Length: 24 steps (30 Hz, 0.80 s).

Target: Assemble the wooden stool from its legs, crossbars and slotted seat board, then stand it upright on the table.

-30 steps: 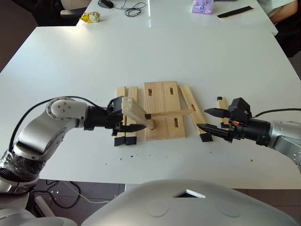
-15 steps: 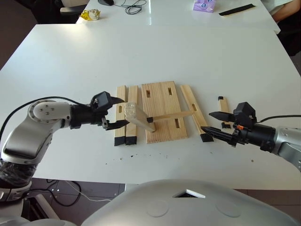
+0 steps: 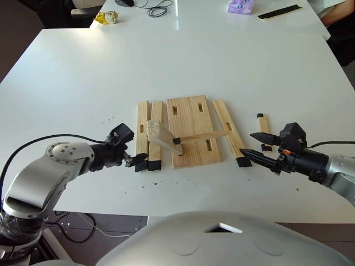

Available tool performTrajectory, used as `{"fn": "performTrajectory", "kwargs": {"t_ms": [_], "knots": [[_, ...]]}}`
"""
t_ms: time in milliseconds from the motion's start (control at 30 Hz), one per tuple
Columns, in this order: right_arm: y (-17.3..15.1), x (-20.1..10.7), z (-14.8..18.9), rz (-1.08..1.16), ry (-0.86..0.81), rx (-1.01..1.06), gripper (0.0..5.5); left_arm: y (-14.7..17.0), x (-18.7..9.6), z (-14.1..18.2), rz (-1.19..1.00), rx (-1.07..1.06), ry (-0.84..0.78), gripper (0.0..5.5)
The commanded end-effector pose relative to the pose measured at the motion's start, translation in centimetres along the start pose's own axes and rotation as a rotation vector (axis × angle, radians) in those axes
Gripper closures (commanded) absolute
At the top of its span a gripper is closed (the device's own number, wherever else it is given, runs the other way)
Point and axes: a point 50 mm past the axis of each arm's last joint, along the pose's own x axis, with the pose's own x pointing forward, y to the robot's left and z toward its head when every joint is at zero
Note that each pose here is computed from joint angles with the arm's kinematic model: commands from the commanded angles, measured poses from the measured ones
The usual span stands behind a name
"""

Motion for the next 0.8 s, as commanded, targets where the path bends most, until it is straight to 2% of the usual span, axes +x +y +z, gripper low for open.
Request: {"fn": "performTrajectory", "kwargs": {"t_ms": [33,400,600,800], "knots": [[0.1,0.1,0.2,-0.002,-0.016,-0.012,2.14,1.3,-0.2,-0.5,0.054,0.064,0.059,1.30],[0.2,0.2,0.1,-0.007,-0.021,-0.007,2.14,3.4,-0.1,-1.9,0.068,0.154,0.132,1.30],[0.2,0.2,0.1,-0.004,-0.018,-0.009,2.14,5.2,-0.4,-0.9,0.136,0.194,0.106,1.30],[0.2,0.2,0.1,-0.004,-0.016,-0.010,2.14,4.5,-0.4,0.7,0.105,0.195,0.048,1.30]]}}
